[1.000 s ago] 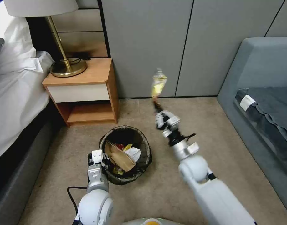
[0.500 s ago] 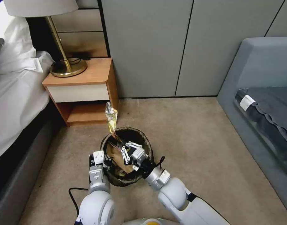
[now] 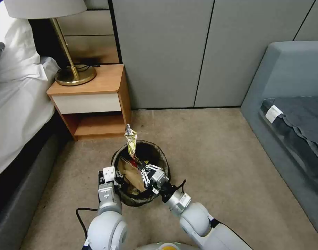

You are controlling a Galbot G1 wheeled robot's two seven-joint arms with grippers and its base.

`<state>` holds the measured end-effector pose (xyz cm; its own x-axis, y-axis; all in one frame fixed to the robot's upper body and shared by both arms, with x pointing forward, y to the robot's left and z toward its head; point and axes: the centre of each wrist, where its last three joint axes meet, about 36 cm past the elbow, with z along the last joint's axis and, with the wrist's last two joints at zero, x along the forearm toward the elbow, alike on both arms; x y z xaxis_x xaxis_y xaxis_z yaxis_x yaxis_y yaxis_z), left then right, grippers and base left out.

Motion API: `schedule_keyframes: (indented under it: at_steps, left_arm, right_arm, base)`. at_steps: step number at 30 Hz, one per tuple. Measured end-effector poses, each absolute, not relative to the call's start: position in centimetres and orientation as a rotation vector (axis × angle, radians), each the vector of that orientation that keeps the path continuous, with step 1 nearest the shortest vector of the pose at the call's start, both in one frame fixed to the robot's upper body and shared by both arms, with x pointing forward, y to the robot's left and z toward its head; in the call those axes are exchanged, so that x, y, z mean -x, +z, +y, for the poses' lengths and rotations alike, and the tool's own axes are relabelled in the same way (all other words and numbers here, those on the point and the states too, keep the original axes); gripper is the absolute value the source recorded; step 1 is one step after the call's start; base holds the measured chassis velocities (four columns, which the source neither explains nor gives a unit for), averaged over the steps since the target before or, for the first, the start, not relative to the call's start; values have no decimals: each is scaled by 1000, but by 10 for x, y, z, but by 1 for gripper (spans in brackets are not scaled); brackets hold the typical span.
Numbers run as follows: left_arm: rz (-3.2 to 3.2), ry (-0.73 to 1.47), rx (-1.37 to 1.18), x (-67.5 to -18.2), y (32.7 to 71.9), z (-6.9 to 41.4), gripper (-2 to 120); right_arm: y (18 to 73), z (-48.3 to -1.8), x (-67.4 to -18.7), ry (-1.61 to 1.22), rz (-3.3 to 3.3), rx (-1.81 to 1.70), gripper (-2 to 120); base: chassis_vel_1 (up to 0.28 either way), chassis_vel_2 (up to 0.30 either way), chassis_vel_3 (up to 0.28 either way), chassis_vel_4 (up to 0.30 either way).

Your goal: Pick up the trash bin, then pick up the garbage from the floor and place it into the trash bin.

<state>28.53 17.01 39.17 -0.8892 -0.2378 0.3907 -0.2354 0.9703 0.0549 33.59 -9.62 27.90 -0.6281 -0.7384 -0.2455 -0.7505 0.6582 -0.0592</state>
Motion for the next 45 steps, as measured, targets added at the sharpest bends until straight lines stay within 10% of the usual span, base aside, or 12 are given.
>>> schedule_keyframes:
  at_steps: [30,45]
  left_arm:
    - [-2734,10,-358,-288,402,175,0]
    - [-2710,-10,-356,-289,392,175,0]
  right_arm:
    - [285,-126,-324,-2,2626,1233,96]
    - [393,-107,-340,110,2421,995,100]
  base:
    - [0,0,0,0]
    - [0,0,0,0]
